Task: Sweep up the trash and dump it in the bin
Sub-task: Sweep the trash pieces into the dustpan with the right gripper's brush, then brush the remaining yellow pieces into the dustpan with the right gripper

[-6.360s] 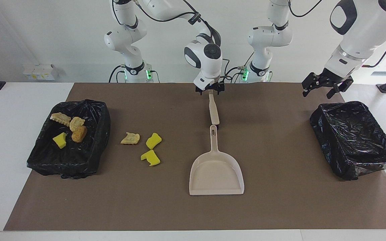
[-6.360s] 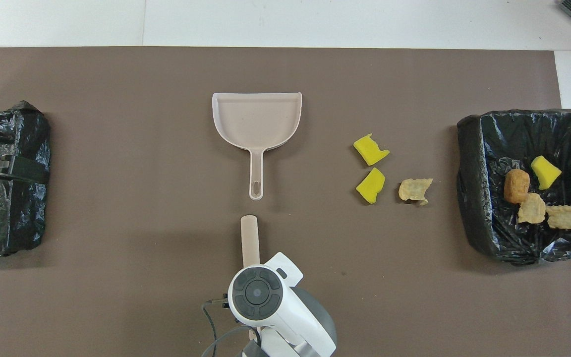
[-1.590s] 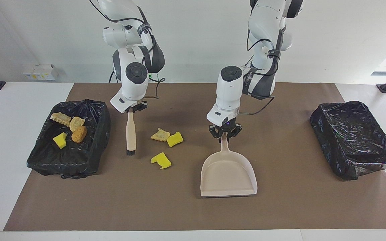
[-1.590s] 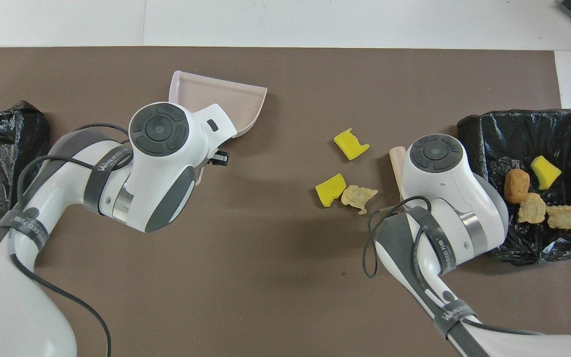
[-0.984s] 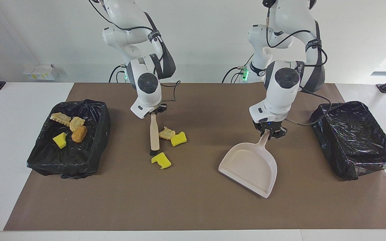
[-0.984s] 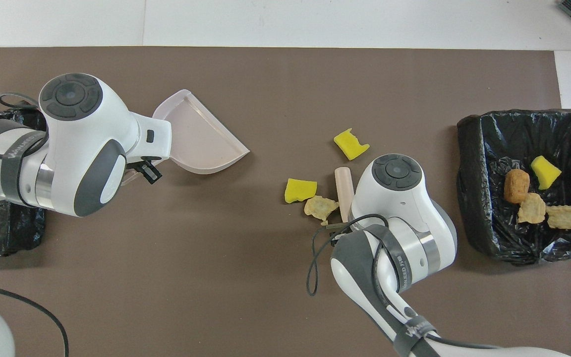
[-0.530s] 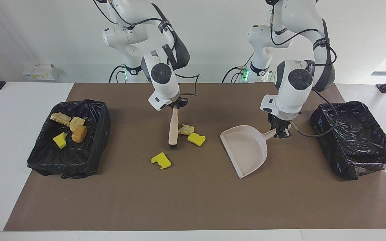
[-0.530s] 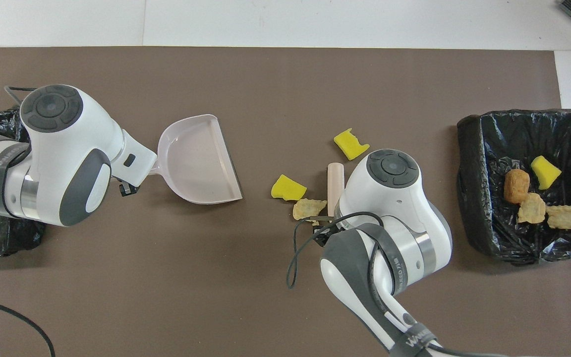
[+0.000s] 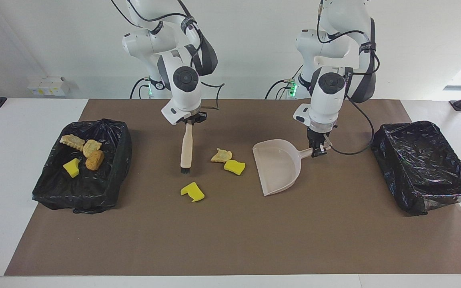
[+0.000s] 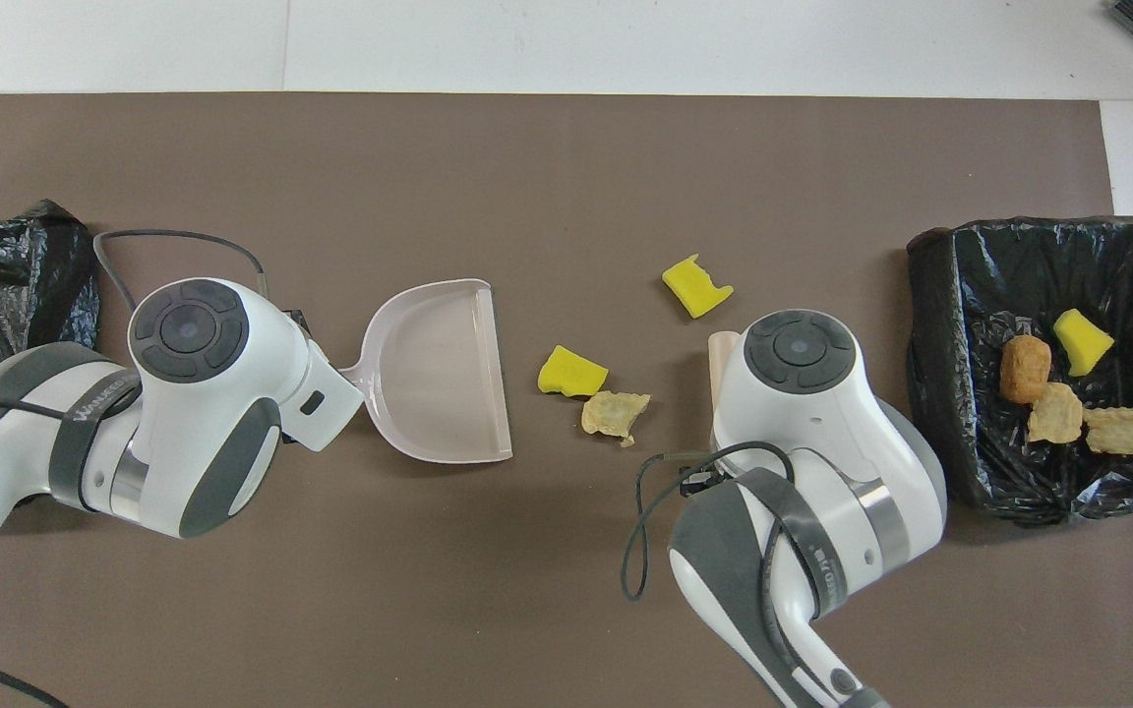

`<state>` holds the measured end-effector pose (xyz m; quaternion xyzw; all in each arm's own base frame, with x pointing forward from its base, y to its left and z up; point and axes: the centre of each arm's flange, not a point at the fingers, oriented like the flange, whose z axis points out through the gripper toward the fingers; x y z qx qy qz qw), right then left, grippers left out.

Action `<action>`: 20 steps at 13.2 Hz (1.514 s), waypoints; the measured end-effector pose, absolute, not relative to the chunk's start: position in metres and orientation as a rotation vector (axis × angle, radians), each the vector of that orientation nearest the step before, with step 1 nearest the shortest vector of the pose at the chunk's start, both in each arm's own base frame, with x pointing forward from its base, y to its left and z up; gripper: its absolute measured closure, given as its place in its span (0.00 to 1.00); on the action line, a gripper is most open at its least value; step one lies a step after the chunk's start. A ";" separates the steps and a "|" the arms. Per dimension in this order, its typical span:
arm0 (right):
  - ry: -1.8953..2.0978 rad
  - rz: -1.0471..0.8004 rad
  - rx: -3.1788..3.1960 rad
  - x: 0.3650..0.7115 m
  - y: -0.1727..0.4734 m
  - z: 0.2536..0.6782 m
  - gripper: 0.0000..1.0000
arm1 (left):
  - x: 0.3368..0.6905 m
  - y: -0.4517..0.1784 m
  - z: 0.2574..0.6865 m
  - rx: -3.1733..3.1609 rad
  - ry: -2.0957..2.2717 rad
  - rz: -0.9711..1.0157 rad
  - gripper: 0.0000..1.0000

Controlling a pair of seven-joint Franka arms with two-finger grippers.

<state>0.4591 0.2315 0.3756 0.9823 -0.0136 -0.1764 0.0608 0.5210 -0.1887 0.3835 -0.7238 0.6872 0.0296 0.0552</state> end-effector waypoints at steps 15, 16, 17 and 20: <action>-0.276 -0.682 3.434 0.474 0.348 0.384 0.74 | 0.492 -0.244 0.354 -2.050 2.211 -0.051 0.69; -0.239 -0.688 3.402 0.479 0.337 0.395 0.74 | 0.492 -0.244 0.353 -2.071 2.206 -0.062 0.69; -0.180 -0.646 3.343 0.485 0.321 0.408 0.74 | 0.494 -0.243 0.351 -2.103 2.198 -0.076 0.69; -0.020 -0.466 3.138 0.501 0.263 0.438 0.74 | 0.503 -0.243 0.352 -2.172 2.168 -0.111 0.69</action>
